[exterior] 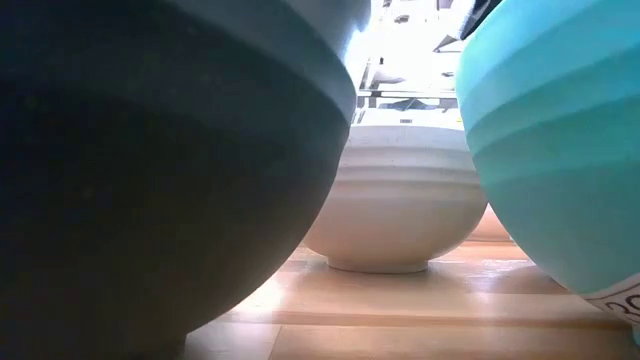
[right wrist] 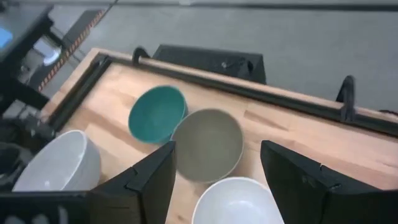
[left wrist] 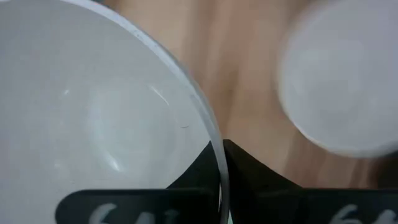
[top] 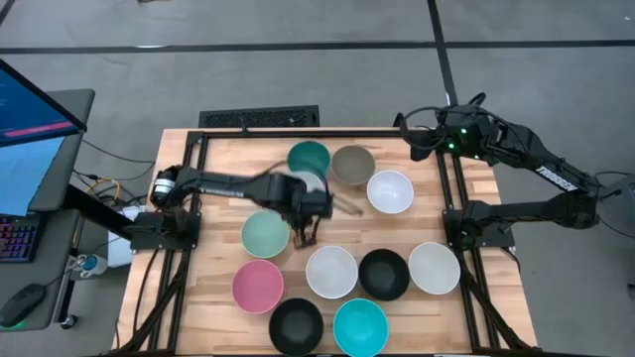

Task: Nest bowls inside each other
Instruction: Stack the top left white bowl on the top of the lower left white bowl

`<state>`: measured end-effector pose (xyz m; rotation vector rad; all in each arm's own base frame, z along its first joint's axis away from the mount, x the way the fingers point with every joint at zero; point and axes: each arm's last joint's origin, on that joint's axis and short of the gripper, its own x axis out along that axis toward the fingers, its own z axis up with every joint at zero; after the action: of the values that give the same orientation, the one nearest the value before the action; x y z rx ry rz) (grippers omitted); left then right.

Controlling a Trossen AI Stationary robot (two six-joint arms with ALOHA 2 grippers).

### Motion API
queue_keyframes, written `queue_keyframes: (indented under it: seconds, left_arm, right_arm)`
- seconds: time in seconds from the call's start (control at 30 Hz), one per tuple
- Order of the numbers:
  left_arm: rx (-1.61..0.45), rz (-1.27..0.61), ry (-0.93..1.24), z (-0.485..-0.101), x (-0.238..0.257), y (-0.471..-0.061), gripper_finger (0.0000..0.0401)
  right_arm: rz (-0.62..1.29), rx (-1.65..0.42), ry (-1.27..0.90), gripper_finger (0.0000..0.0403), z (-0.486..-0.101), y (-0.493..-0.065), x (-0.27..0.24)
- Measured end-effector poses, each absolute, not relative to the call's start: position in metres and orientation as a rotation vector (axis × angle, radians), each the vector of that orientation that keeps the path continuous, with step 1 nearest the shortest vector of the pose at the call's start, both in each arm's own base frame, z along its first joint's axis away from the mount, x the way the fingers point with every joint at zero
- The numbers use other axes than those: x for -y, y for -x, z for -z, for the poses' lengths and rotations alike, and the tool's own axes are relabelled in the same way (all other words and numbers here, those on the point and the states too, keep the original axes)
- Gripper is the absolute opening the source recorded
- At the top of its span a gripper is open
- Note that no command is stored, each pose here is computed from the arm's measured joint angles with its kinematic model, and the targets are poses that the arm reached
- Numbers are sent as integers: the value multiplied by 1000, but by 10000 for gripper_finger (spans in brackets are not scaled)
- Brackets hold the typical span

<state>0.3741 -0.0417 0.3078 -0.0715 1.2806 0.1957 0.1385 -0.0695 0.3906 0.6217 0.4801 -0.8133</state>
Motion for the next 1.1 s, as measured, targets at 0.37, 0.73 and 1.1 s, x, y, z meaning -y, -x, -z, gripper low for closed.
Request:
queue_keyframes:
  seconds: [0.37,0.73,1.1]
  left_arm:
    - [-1205,269,-383,-309,132,-359,0]
    - [-1067,520,-608,-302,157,-361,0]
    - [-1049,631,-646,-277,153,-365,0]
  right_arm:
    - [663,-503,-707,256,-389,-154,52]
    - [592,-386,-809,256,-396,-165,20]
    - [536,-244,-842,256,-407,-158,-16]
